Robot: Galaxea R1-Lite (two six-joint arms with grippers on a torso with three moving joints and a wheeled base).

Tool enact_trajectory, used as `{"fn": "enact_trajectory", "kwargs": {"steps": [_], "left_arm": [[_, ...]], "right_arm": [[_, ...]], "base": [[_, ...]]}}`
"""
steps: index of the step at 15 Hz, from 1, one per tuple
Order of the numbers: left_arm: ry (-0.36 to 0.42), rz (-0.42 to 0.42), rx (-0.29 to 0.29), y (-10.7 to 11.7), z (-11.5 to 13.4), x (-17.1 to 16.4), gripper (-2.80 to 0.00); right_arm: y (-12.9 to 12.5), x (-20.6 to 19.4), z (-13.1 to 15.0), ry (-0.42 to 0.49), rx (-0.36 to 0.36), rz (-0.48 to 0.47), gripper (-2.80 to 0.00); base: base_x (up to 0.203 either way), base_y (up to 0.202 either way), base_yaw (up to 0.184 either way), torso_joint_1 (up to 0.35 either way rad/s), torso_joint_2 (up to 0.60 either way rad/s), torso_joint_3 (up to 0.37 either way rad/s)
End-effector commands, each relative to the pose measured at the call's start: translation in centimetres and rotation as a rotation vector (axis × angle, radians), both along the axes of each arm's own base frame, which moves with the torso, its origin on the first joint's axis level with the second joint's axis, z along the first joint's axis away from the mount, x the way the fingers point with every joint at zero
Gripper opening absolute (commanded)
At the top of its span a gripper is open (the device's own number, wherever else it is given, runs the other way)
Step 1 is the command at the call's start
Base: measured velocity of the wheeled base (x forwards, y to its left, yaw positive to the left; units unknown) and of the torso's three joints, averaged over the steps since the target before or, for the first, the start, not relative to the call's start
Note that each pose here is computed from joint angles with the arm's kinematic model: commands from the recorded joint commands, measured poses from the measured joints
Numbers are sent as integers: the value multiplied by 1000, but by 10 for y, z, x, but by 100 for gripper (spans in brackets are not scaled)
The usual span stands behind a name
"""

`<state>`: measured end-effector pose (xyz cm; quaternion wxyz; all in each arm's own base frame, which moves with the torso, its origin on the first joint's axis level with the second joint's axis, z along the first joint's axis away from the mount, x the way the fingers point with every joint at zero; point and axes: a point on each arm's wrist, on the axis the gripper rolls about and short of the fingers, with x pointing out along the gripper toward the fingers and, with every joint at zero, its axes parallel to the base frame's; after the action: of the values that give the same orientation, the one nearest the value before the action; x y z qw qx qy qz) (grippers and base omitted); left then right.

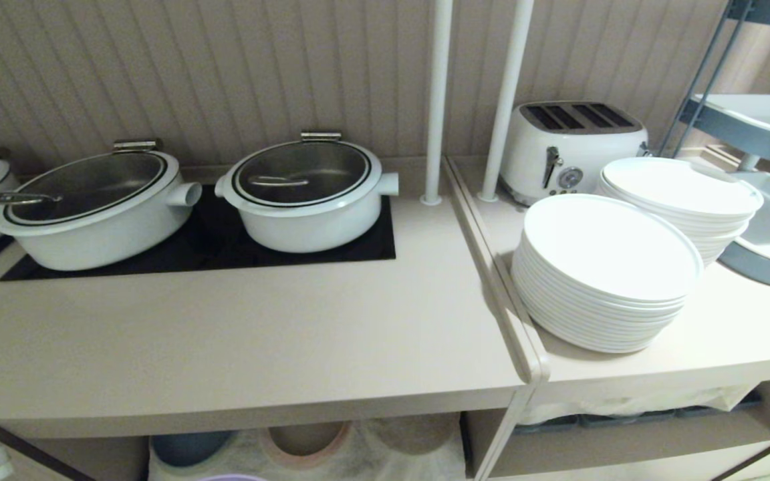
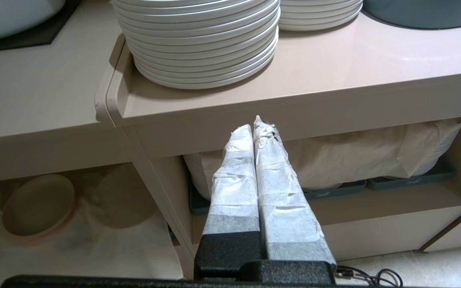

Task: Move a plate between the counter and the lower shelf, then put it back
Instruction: Put the plate in the cupboard

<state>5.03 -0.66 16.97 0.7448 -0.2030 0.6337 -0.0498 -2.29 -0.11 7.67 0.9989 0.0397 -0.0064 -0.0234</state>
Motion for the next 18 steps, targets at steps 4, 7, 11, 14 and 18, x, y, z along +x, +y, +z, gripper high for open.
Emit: {"fn": "enact_trajectory", "kwargs": {"steps": [4, 7, 11, 14, 18], "left_arm": [[12, 3, -2, 0, -2, -2, -280], [12, 5, -1, 0, -2, -2, -280], [14, 6, -3, 0, -2, -3, -280], [19, 7, -3, 0, -3, -3, -280], [24, 9, -4, 0, -4, -4, -280]], "right_arm": [[0, 0, 0, 1, 0, 0, -280], [0, 0, 0, 1, 0, -1, -280], [0, 0, 0, 2, 0, -2, -280], [0, 0, 0, 2, 0, -1, -280], [0, 0, 0, 3, 1, 0, -280]], "base": [[0, 0, 0, -61, 123, 67], [0, 0, 0, -131, 301, 150], [0, 0, 0, -149, 301, 158], [0, 0, 0, -153, 317, 168], [0, 0, 0, -154, 329, 169]]}}
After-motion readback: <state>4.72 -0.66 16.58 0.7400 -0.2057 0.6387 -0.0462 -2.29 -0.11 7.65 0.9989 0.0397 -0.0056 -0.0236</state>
